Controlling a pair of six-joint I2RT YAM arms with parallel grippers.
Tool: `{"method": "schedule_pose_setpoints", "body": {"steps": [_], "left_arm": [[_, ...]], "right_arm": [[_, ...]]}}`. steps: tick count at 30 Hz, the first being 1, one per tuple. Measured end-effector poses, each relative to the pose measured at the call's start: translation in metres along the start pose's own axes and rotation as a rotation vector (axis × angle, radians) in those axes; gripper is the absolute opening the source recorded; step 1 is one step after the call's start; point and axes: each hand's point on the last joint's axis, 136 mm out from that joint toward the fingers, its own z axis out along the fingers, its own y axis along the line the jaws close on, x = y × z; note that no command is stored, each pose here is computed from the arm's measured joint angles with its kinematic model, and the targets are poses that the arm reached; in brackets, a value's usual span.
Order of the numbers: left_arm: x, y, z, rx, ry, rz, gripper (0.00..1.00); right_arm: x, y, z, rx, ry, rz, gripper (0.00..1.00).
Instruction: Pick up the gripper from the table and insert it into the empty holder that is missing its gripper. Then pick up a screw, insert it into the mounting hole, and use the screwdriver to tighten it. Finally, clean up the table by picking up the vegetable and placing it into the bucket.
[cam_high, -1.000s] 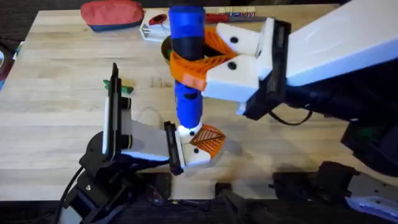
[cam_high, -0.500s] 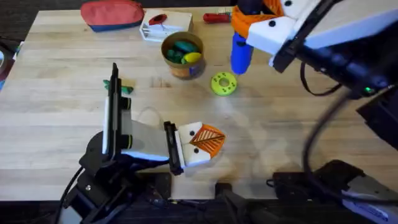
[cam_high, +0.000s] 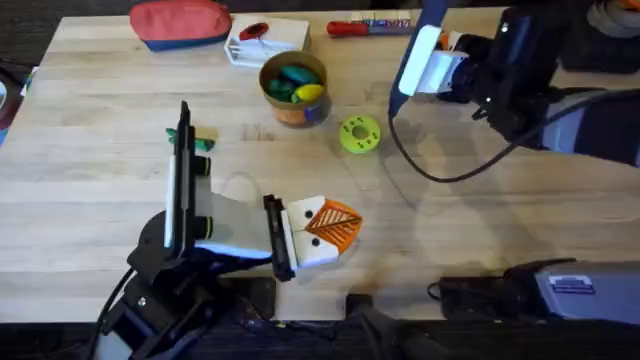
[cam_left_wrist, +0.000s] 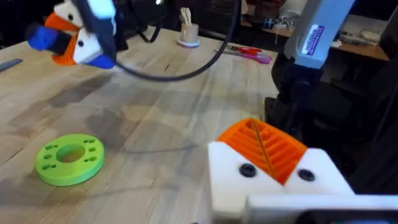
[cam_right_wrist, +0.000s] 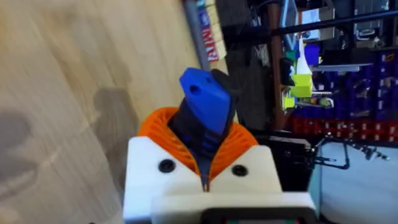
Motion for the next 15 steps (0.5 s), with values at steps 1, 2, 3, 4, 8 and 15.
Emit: {"method": "schedule_pose_setpoints", "body": {"steps": [1,2,3,4,8,15], "left_arm": [[0.0,0.0,0.0,0.0,0.0,0.0,0.018],[0.0,0.0,0.0,0.0,0.0,0.0,0.018],[0.0,0.0,0.0,0.0,0.0,0.0,0.018],[0.0,0.0,0.0,0.0,0.0,0.0,0.018],[0.0,0.0,0.0,0.0,0.0,0.0,0.018],[0.0,0.0,0.0,0.0,0.0,0.0,0.018]], "right_arm": [[0.004,0.006,0.006,-0.009,0.01,-0.023,0.007],[0.007,0.013,0.012,-0.025,0.016,-0.044,0.007],[0.01,0.022,0.017,-0.046,0.025,-0.062,0.007],[0.012,0.031,0.021,-0.069,0.028,-0.079,0.007],[0.013,0.053,0.03,-0.123,0.039,-0.136,0.007],[0.0,0.068,0.032,-0.171,0.02,-0.178,0.81]]}}
